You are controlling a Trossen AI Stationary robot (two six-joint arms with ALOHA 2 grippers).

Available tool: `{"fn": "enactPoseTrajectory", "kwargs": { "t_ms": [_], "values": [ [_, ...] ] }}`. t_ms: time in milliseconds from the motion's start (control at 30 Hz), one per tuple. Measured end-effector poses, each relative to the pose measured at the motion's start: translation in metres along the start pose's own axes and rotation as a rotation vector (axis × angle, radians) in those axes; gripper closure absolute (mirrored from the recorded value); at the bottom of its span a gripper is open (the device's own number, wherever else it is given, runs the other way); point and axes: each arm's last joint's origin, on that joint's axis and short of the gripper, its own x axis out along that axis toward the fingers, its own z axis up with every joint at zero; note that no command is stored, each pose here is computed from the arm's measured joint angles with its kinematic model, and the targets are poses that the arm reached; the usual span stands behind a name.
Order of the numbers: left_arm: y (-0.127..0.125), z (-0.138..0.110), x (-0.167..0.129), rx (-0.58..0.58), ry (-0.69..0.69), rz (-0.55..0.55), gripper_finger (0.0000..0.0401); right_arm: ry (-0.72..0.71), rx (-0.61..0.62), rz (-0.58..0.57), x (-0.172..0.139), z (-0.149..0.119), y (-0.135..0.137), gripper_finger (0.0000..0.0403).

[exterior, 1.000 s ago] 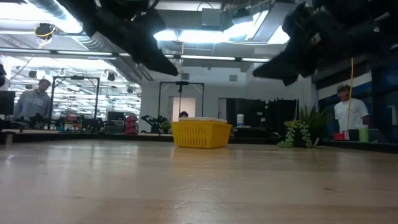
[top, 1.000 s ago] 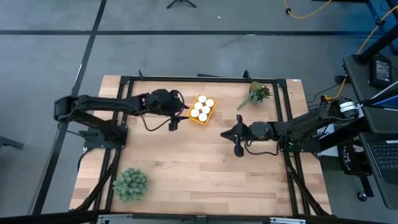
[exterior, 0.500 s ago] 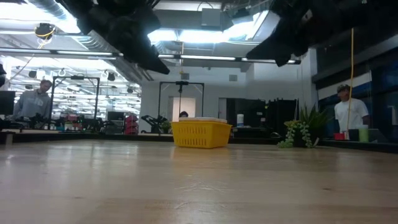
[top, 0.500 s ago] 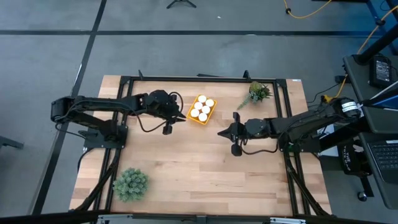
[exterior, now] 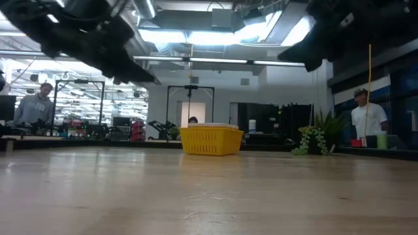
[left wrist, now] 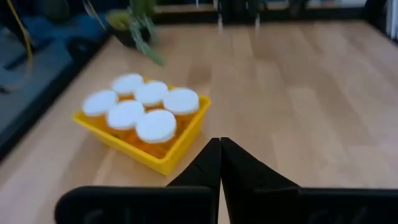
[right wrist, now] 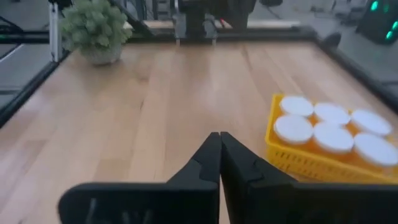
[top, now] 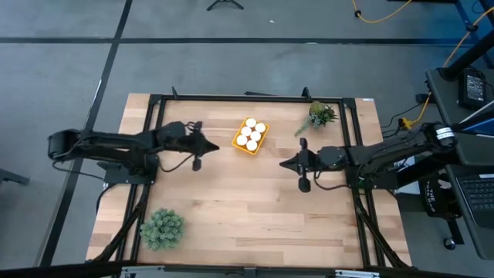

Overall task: Pick and place pill bottles into a basket
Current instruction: Return to Home Position

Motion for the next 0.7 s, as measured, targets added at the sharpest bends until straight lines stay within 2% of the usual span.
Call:
{"fn": "enactPoseTrajectory", "kwargs": {
  "t_ms": [233,467,600,700],
  "values": [
    [-0.004,0.000,-0.038,0.018,-0.164,0.040,0.0399,-0.114,-0.025,0.004,-0.026,0.018,-0.004,0.0400],
    [-0.008,-0.032,-0.058,-0.003,-0.232,0.104,0.0399,-0.160,-0.045,0.004,-0.048,0.026,-0.008,0.0401],
    [-0.010,-0.035,-0.068,0.008,-0.319,0.108,0.0398,-0.169,-0.067,0.024,-0.054,0.023,-0.009,0.0401],
    [-0.012,-0.038,-0.074,0.008,-0.318,0.103,0.0399,-0.164,-0.065,0.026,-0.057,0.014,-0.010,0.0401]
  ]
}}
